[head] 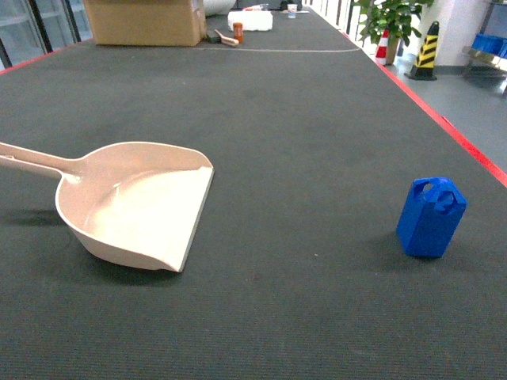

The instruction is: Place part in tray to right shelf

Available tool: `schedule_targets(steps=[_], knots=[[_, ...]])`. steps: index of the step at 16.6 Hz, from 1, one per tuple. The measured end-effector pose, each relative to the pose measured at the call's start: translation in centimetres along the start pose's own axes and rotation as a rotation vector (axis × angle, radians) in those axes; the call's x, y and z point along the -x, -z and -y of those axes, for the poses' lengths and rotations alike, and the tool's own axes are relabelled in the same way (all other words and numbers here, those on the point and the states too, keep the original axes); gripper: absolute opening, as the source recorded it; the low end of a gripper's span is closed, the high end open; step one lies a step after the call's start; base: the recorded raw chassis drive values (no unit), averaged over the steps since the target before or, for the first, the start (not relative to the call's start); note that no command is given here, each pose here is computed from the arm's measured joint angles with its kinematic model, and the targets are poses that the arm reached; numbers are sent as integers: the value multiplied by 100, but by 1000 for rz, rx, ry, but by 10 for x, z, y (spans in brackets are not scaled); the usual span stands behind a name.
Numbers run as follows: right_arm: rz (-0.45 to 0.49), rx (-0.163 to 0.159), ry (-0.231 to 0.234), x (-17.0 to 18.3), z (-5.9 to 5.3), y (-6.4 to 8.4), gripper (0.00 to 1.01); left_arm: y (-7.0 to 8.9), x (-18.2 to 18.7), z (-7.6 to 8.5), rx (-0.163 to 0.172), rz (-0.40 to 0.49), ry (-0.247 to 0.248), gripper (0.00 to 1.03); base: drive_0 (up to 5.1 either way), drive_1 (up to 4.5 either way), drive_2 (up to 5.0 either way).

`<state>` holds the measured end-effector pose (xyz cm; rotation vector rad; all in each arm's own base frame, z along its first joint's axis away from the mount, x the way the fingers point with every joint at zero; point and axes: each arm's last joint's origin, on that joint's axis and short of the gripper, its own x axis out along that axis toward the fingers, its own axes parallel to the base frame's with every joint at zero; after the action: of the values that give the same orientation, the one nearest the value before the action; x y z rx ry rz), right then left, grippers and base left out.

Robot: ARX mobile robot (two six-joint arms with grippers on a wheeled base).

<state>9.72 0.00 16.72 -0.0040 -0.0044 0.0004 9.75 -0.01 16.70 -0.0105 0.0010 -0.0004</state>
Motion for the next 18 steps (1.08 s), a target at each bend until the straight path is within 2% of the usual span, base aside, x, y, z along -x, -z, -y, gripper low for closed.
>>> schedule_targets(steps=[2,3,4,5,6,9,11,13,14,16,18], knots=[[0,0,0,0,0,0,98,2,0,0,10,-30,-7,98,0,0,0],[-1,0,0,0,0,0,98,3,-1,1,86,-164,-102,98,0,0,0],[1,0,0,0,0,0,98,3,-7,-1,201,-230,-170,98,0,0,0],[0,0,0,0,0,0,98,3,-15,-5,339,-233,-195,98,0,0,0],[-2,0,0,0,0,0,98,0,-22,-7,428,-213,-172,98,0,0,0],[0,0,0,0,0,0,98,-6,-36,-8,525,-201,-130,98,0,0,0],[0,0,0,0,0,0,98,-7,-44,-9,555,-198,-112,98,0,0,0],[0,0,0,0,0,0,98,-8,-88,-16,708,-197,-70,98,0,0,0],[-1,0,0,0,0,0,98,-6,-111,-19,764,-197,-57,98,0,0,0],[0,0,0,0,0,0,98,9,-158,-31,839,-221,-53,98,0,0,0],[-1,0,0,0,0,0,98,35,-199,-44,916,-287,-100,98,0,0,0]])
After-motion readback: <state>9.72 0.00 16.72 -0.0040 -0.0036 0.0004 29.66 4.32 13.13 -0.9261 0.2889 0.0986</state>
